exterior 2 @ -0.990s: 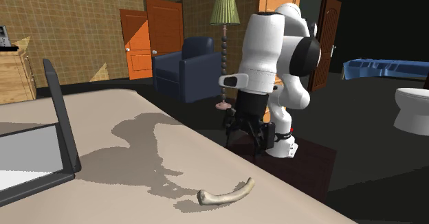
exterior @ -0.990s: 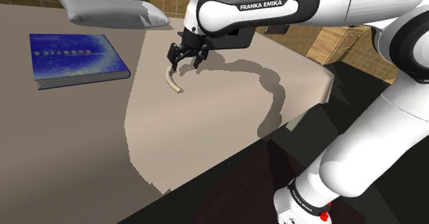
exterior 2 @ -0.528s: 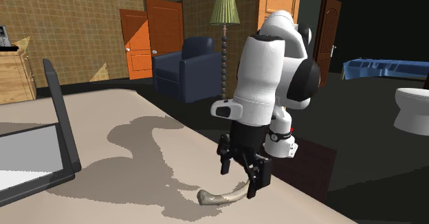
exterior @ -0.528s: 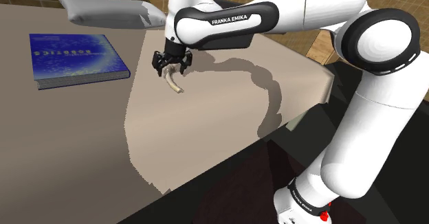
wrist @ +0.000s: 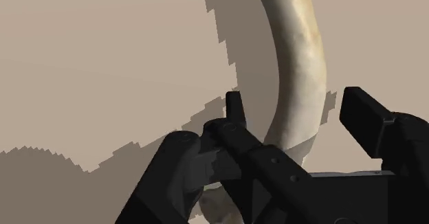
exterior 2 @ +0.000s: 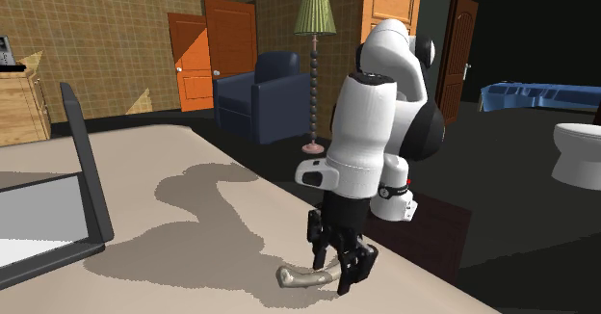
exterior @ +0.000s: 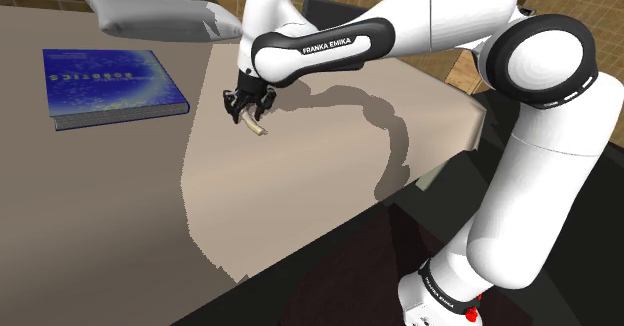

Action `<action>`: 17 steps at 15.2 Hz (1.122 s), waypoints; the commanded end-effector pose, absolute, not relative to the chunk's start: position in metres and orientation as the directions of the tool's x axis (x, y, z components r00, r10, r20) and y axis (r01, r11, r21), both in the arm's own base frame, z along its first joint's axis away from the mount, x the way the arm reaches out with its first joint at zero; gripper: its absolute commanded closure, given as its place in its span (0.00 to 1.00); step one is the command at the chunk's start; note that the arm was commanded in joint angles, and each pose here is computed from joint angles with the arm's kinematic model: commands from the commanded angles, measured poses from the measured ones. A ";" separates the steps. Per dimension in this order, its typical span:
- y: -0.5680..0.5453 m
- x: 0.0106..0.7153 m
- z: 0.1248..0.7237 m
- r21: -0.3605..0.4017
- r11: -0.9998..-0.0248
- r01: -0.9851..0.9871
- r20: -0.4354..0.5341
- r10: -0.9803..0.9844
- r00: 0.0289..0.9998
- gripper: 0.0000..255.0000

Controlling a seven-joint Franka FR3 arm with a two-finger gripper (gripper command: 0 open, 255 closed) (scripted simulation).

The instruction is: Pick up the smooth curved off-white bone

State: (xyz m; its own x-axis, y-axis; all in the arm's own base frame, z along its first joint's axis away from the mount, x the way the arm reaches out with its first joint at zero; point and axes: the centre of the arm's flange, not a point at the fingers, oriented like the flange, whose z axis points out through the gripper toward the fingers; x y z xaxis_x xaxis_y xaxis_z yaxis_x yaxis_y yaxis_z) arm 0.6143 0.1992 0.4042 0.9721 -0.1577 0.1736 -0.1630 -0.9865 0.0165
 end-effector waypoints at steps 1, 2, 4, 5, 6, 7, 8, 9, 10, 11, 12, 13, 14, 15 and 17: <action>0.200 0.614 0.403 0.016 -0.986 -0.163 0.174 -0.158 0.972 1.00; 0.200 0.614 0.403 0.016 -0.986 -0.163 0.174 -0.158 0.972 1.00; 0.200 0.614 0.403 0.016 -0.986 -0.163 0.174 -0.158 0.972 1.00; 0.200 0.614 0.403 0.016 -0.986 -0.163 0.174 -0.158 0.972 1.00; 0.200 0.614 0.403 0.016 -0.986 -0.163 0.174 -0.158 0.972 1.00; 0.200 0.614 0.403 0.016 -0.986 -0.163 0.174 -0.158 0.972 1.00; 0.200 0.614 0.403 0.016 -0.986 -0.163 0.174 -0.158 0.972 1.00; 0.198 0.614 0.403 0.016 -0.987 -0.163 0.174 -0.158 0.972 1.00; 0.198 0.614 0.408 0.016 -0.987 -0.163 0.174 -0.158 0.972 1.00; 0.198 0.614 0.414 0.016 -0.987 -0.163 0.174 -0.158 0.972 1.00; 0.198 0.614 0.419 0.016 -0.987 -0.163 0.174 -0.158 0.972 1.00; 0.198 0.614 0.424 0.016 -0.987 -0.163 0.174 -0.158 0.972 1.00; 0.198 0.614 0.429 0.016 -0.987 -0.163 0.174 -0.158 0.972 1.00; 0.198 0.614 0.435 0.016 -0.987 -0.163 0.174 -0.158 0.972 1.00; 0.198 0.614 0.445 0.016 -0.987 -0.163 0.174 -0.158 0.972 1.00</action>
